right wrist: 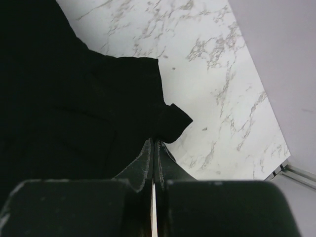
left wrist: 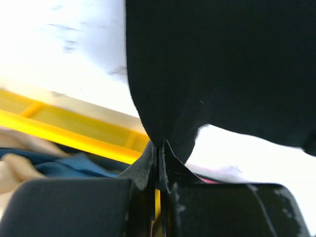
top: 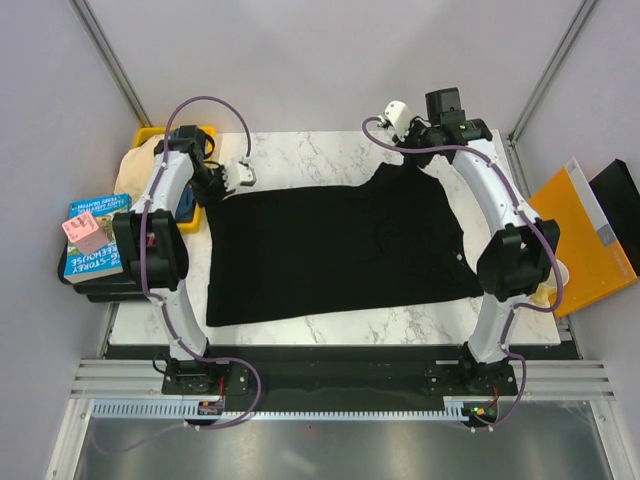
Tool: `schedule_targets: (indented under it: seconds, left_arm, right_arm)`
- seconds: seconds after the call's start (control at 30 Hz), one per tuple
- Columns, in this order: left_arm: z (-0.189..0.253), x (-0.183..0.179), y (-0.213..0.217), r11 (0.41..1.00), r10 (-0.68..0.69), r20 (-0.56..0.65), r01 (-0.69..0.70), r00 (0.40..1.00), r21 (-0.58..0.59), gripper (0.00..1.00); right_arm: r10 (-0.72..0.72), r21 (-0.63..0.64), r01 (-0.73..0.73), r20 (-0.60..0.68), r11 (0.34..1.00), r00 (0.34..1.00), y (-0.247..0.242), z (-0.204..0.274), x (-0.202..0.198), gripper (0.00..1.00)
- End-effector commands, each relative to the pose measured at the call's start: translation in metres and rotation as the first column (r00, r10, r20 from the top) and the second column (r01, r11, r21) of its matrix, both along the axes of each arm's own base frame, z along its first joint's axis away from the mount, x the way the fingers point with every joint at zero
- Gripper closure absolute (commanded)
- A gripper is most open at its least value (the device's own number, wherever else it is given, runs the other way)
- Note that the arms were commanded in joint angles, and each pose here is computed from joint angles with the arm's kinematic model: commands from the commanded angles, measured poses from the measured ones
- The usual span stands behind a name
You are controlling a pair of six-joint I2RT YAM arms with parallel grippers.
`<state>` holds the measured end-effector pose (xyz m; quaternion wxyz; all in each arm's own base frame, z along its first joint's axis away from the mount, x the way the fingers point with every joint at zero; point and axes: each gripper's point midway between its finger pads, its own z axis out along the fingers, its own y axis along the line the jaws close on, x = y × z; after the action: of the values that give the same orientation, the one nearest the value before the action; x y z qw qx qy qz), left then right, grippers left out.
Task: Fold and stack the t-shirts
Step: Fold the other side of the tshirt into a rectangle
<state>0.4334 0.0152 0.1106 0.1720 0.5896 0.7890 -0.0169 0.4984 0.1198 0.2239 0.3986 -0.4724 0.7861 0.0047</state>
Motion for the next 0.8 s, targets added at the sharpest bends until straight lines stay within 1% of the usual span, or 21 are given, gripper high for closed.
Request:
schedule_targets:
  seconds: [0.0, 0.07, 0.1, 0.17, 0.27, 0.3, 0.37, 0.4, 0.47, 0.5, 0.6, 0.77]
  left_arm:
    - [0.005, -0.037, 0.004, 0.994, -0.099, -0.040, 0.100, 0.994, 0.045, 0.98]
    - [0.003, -0.047, 0.003, 0.992, -0.114, -0.062, 0.117, 0.992, 0.046, 0.98]
    - [-0.002, -0.055, 0.003, 0.992, -0.116, -0.083, 0.121, 0.990, 0.048, 0.98]
    - [-0.001, -0.060, 0.002, 0.990, -0.126, -0.088, 0.131, 0.988, 0.051, 0.98]
    - [-0.001, -0.065, 0.001, 0.988, -0.135, -0.101, 0.141, 0.986, 0.057, 0.98]
    - [-0.001, -0.066, 0.002, 0.988, -0.138, -0.103, 0.145, 0.985, 0.062, 0.98]
    - [0.000, -0.066, 0.002, 0.985, -0.155, -0.105, 0.162, 0.982, 0.067, 0.98]
    - [0.001, -0.067, 0.001, 0.983, -0.160, -0.111, 0.168, 0.981, 0.068, 0.98]
    - [0.000, -0.069, 0.000, 0.980, -0.178, -0.124, 0.188, 0.976, 0.071, 0.98]
    - [0.000, -0.074, 0.001, 0.978, -0.183, -0.142, 0.195, 0.973, 0.072, 0.98]
    - [0.001, -0.081, -0.002, 0.973, -0.207, -0.167, 0.220, 0.964, 0.066, 0.98]
    - [0.001, -0.110, -0.006, 0.961, -0.261, -0.258, 0.276, 0.930, 0.020, 0.98]
  right_arm:
    - [0.118, -0.024, -0.120, -0.070, 0.993, 0.991, -0.005, 0.025, -0.059, 1.00]
    - [0.132, -0.030, -0.133, -0.048, 0.991, 0.990, -0.011, 0.040, -0.071, 1.00]
    - [0.142, -0.037, -0.144, -0.067, 0.989, 0.988, -0.013, 0.039, -0.080, 1.00]
    - [0.166, -0.047, -0.169, -0.073, 0.984, 0.983, -0.015, 0.047, -0.093, 1.00]
    - [0.212, -0.066, -0.224, -0.147, 0.972, 0.966, -0.018, 0.042, -0.120, 1.00]
    - [0.239, -0.075, -0.259, -0.208, 0.963, 0.949, -0.021, 0.032, -0.134, 1.00]
    - [0.253, -0.083, -0.281, -0.254, 0.956, 0.934, -0.025, 0.023, -0.149, 1.00]
    - [0.260, -0.084, -0.298, -0.305, 0.951, 0.916, -0.027, 0.009, -0.159, 1.00]
    - [0.280, -0.093, -0.326, -0.328, 0.941, 0.902, -0.030, 0.000, -0.169, 1.00]
    - [0.279, -0.090, -0.333, -0.367, 0.939, 0.887, -0.032, -0.014, -0.176, 1.00]
    - [0.282, -0.085, -0.346, -0.417, 0.934, 0.864, -0.033, -0.031, -0.185, 1.00]
    - [0.294, -0.100, -0.368, -0.428, 0.925, 0.855, -0.036, -0.037, -0.190, 1.00]
